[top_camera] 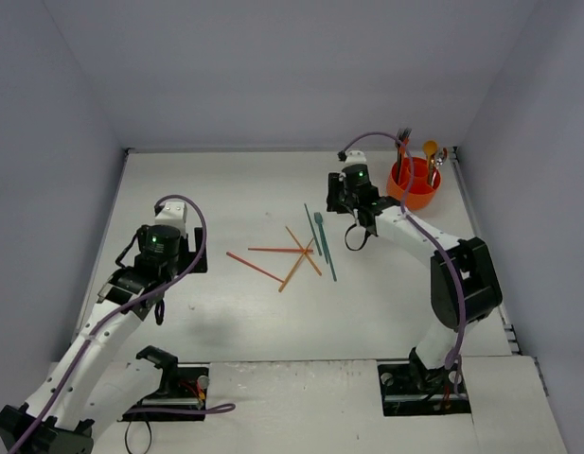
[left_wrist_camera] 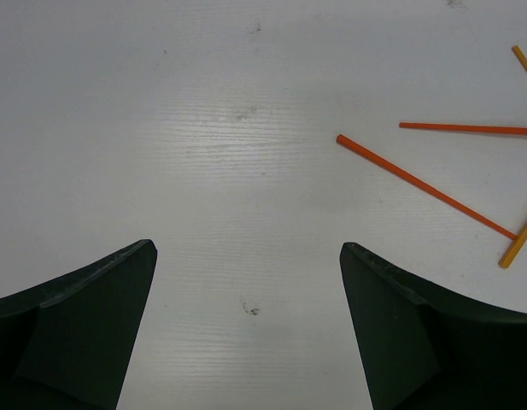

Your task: Sort the eating utensils into containers

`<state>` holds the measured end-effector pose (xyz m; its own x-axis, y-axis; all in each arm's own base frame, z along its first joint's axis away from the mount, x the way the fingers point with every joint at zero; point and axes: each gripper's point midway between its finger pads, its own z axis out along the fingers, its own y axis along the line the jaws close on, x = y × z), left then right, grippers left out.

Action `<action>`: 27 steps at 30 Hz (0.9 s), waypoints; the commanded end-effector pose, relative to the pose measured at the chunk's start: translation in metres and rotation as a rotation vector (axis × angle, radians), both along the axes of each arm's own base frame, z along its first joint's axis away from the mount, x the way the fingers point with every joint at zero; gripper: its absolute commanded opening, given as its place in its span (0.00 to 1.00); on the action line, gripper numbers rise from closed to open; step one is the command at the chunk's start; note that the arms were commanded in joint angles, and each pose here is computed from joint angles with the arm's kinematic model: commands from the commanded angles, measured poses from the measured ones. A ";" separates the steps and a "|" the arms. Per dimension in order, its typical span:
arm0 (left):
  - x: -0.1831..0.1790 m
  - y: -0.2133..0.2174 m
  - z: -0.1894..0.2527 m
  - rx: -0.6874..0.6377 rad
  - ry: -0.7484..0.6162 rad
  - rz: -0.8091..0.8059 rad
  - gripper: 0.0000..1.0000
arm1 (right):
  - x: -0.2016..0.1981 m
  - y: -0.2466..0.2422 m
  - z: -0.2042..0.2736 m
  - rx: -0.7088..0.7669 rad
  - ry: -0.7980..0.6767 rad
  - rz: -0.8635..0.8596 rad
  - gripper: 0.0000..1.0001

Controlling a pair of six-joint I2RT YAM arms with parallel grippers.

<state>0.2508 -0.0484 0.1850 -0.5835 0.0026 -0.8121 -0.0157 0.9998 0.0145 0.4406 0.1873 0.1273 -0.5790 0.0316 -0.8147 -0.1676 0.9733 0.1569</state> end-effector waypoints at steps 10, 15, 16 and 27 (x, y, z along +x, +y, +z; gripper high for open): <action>0.013 -0.009 0.012 -0.029 -0.038 -0.020 0.87 | -0.019 0.034 -0.059 -0.034 0.146 0.041 0.26; 0.013 -0.009 0.011 -0.028 -0.034 -0.021 0.87 | -0.012 0.041 -0.071 -0.059 0.155 0.041 0.27; 0.013 -0.009 0.011 -0.028 -0.034 -0.021 0.87 | -0.011 0.041 -0.072 -0.063 0.156 0.038 0.29; 0.013 -0.009 0.011 -0.028 -0.032 -0.024 0.87 | 0.009 0.043 -0.080 -0.118 0.134 0.002 0.31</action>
